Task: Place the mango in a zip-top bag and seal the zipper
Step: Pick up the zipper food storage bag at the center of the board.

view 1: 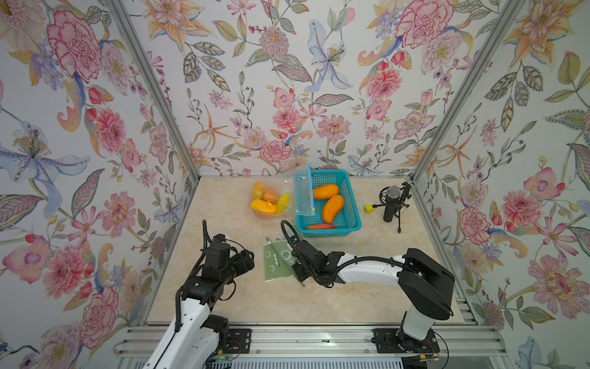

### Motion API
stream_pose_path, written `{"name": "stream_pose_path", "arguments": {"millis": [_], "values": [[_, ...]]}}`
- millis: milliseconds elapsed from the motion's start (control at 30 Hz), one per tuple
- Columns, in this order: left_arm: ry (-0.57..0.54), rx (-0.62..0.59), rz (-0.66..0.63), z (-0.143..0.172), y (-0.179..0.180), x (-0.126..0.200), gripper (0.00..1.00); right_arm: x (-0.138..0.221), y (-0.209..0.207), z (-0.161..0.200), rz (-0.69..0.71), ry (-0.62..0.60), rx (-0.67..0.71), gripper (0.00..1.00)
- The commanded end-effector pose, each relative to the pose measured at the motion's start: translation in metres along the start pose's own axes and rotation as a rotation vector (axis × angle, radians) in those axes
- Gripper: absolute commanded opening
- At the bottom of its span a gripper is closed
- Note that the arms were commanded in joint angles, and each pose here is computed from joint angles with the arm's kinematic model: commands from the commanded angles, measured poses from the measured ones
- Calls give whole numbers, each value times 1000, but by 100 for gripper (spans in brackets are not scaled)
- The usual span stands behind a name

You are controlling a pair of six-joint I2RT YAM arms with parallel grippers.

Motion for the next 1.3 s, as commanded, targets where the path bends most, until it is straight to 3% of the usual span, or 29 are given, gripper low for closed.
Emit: {"name": "stream_pose_path", "arguments": {"millis": [0,33,67,133,167,433,533,567,633,733,1067,1267], "values": [[13,4,17,4,-1,-2,80,3,-3,6,-6,11,-4,0],[13,3,17,4,-1,-2,80,2,-1,7,-19,19,1,0],[14,3,18,5,-1,-2,80,1,2,8,-32,25,4,7],[15,4,19,5,-1,-3,80,-5,6,13,-45,49,6,38],[15,4,20,4,-2,-3,80,-9,7,15,-43,63,8,42],[9,4,21,3,-3,-1,80,-35,8,41,-34,158,30,47],[9,3,17,3,-2,-1,80,-40,14,47,-66,180,26,43],[8,4,17,4,-1,-1,79,-41,16,50,-83,189,20,36],[7,6,18,3,-2,-2,80,-43,19,53,-105,201,8,14],[14,4,22,4,-2,-4,80,-41,19,50,-114,189,-2,0],[31,-14,71,6,-11,-6,77,-11,15,0,-221,23,-138,0],[40,-46,204,7,-38,-3,76,24,-1,-41,-306,-142,-280,0]]}}
Point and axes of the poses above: each gripper's point midway between its finger pads, its own x axis back along the fingers, its own y axis along the line the jaws close on, z = x × y, the point moved 1 cm from there along x, back along the fingers, and after that the axes turned 9 degrees about x, right-handed, at the moved point
